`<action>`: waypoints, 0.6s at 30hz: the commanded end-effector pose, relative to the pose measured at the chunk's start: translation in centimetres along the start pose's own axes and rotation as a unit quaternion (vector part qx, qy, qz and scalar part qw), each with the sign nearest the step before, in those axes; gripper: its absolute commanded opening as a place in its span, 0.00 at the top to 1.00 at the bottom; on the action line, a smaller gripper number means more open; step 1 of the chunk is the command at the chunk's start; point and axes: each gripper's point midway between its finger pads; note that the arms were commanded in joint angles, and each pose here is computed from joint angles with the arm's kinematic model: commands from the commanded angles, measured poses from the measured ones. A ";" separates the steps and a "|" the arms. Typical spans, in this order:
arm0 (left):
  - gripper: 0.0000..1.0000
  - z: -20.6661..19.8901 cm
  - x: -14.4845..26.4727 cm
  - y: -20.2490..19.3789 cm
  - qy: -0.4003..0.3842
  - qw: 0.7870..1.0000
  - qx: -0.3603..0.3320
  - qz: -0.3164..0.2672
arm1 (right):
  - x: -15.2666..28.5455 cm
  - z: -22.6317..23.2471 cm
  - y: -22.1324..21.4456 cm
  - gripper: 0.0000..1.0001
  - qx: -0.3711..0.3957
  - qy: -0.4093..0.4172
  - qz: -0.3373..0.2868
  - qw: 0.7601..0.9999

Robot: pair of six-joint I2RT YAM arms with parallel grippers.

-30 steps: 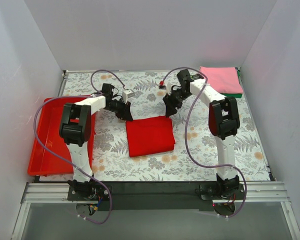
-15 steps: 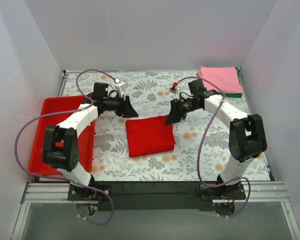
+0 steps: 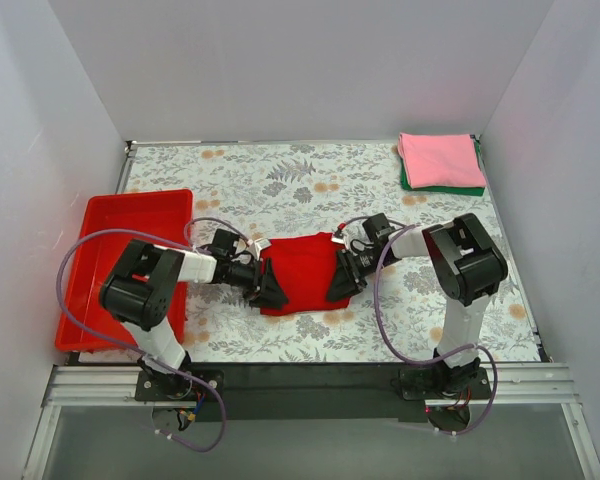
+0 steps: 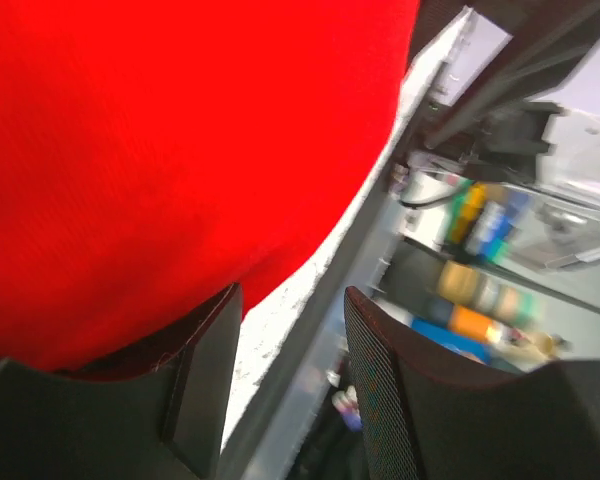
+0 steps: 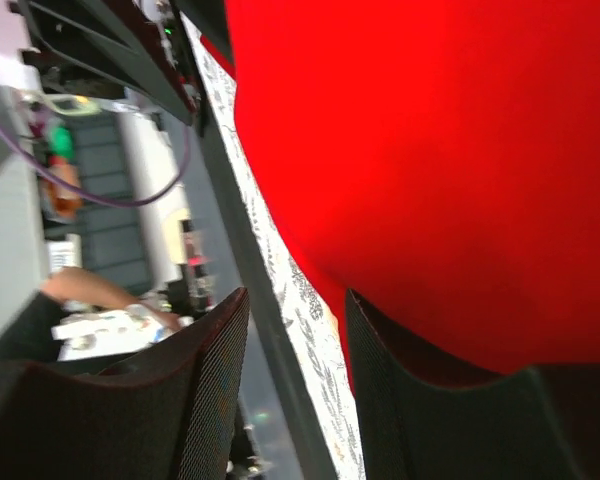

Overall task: Fold and stack the t-shirts
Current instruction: Fold the tshirt

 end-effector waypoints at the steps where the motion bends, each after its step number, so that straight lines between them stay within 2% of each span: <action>1: 0.55 1.3 -0.6 1.9 0.015 1.000 -0.010 -0.012 | 0.4 -3.6 1.3 0.49 -0.016 -0.041 -0.033 0.998; 3: 0.55 2.7 -1.0 1.8 0.030 1.000 0.001 -0.002 | 0.8 -5.3 1.4 0.50 -0.035 -0.062 -0.044 0.996; 5: 0.56 2.3 -0.9 2.1 0.015 1.000 -0.009 0.006 | 1.6 -5.9 1.6 0.50 -0.052 -0.062 -0.056 0.995; 7: 0.56 0.3 -0.1 2.7 -0.016 0.998 -0.056 0.007 | 2.4 -4.6 1.2 0.50 -0.041 -0.055 -0.057 0.996; 10: 0.56 -3.8 1.8 4.5 -0.046 0.986 -0.157 -0.017 | 3.7 0.7 1.0 0.50 0.047 -0.002 -0.047 0.998; 13: 0.57 -6.5 3.2 7.1 -0.048 0.974 -0.217 -0.044 | 5.5 5.8 3.3 0.50 0.140 0.024 -0.074 0.987; 15: 0.58 -7.0 3.3 8.4 -0.042 0.972 -0.222 -0.057 | 6.5 7.9 5.9 0.50 0.187 0.013 -0.098 0.977; 18: 0.59 -6.1 2.7 11.8 -0.023 0.969 -0.229 -0.085 | 6.7 6.9 9.3 0.54 0.193 -0.022 -0.118 0.974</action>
Point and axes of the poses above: each gripper's point midway between its finger pads, its own x axis back along the fingers, its own z axis along the line the jaws close on, y = z × x, and after that the axes turned 14 degrees about -x, right-handed
